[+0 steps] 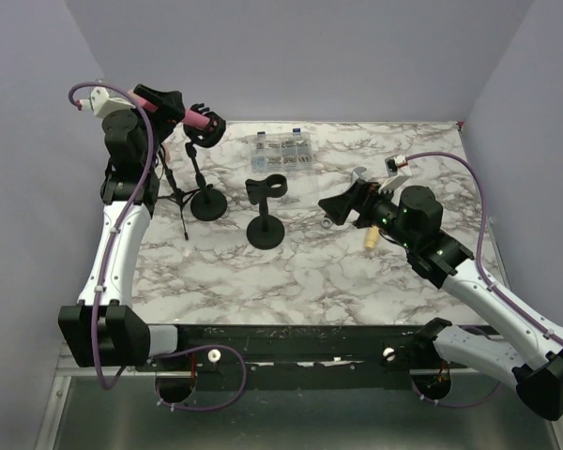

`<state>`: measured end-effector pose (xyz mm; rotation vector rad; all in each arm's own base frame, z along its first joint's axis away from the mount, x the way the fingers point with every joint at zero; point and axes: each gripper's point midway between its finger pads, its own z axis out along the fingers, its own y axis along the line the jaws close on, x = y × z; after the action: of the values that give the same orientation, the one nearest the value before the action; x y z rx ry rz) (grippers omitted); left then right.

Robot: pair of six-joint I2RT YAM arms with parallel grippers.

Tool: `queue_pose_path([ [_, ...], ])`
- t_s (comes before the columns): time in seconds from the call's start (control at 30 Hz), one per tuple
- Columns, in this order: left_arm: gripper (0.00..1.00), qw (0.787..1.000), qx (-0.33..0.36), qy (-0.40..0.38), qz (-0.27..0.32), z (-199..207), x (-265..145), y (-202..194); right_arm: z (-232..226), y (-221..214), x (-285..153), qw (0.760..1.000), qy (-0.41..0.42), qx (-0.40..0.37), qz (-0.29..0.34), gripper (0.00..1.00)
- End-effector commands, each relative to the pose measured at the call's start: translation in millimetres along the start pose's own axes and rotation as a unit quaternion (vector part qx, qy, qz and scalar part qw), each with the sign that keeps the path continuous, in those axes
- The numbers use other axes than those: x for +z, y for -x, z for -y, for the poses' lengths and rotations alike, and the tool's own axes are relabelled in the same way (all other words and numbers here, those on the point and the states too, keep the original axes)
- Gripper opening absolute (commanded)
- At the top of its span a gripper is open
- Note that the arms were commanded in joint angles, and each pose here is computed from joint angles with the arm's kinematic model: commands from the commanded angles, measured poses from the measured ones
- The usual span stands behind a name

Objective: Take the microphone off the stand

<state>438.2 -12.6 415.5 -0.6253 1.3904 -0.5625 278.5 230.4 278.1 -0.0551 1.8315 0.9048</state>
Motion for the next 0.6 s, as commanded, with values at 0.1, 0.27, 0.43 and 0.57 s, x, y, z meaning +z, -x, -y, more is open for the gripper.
queue_pose_path([
  [0.1,0.63,1.000,-0.007,-0.022,0.003,12,10,1,2,9,0,1.000,-0.007,-0.004,0.017,1.00],
  [0.27,0.30,0.999,0.012,-0.035,0.016,21,8,11,1,9,1,1.000,-0.007,-0.005,0.015,1.00],
  [0.43,0.04,0.997,0.036,-0.044,0.044,34,-1,33,1,8,3,1.000,-0.006,-0.003,0.013,1.00],
  [0.57,0.00,0.996,0.043,-0.050,0.065,46,-10,52,1,5,5,1.000,-0.004,0.002,0.007,1.00],
])
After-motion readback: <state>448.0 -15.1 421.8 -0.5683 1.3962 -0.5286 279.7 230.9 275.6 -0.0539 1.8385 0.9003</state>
